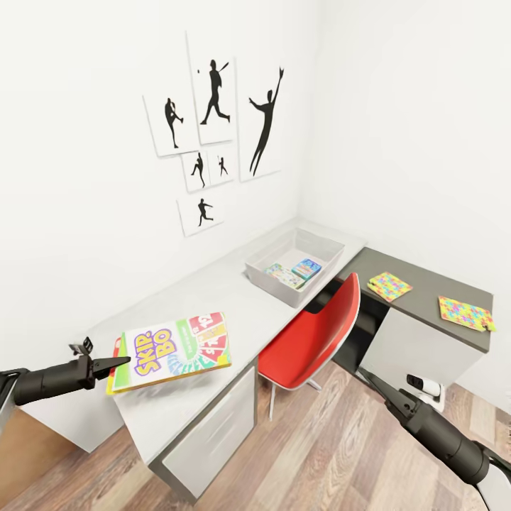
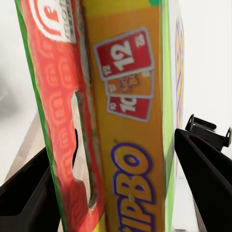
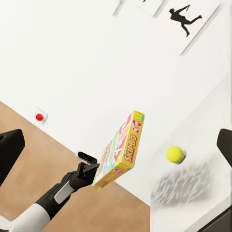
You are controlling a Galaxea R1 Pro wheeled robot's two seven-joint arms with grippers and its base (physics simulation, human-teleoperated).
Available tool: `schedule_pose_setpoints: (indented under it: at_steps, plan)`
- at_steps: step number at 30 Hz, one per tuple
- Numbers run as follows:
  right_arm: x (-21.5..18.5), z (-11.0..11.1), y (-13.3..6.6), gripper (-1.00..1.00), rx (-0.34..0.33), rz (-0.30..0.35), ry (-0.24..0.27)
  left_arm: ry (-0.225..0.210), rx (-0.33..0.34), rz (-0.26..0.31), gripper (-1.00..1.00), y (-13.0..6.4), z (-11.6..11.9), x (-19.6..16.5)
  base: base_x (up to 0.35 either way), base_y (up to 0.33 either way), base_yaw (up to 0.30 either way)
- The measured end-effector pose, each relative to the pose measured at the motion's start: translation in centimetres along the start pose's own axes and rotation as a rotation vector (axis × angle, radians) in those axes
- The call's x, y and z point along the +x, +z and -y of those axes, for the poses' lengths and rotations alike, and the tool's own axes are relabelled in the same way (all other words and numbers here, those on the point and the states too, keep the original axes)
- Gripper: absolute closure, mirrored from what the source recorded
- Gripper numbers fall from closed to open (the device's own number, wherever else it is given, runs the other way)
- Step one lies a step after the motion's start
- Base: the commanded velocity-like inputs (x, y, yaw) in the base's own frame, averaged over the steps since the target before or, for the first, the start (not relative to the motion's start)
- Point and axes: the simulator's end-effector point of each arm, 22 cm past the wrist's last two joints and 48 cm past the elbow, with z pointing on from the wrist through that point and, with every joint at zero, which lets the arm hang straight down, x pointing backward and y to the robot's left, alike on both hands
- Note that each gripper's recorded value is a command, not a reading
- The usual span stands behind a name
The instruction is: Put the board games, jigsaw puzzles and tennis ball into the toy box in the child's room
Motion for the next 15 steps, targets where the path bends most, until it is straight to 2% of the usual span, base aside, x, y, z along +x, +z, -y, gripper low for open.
schedule_pose_setpoints:
  at_steps: [15]
  plan:
    - [-0.4, -1.5, 0.0, -1.0, -0.043, 0.003, -0.021, 0.02, 0.005, 0.009, 1.0, -0.5, 1.0, -0.4, 0.0, 0.0, -0.183]
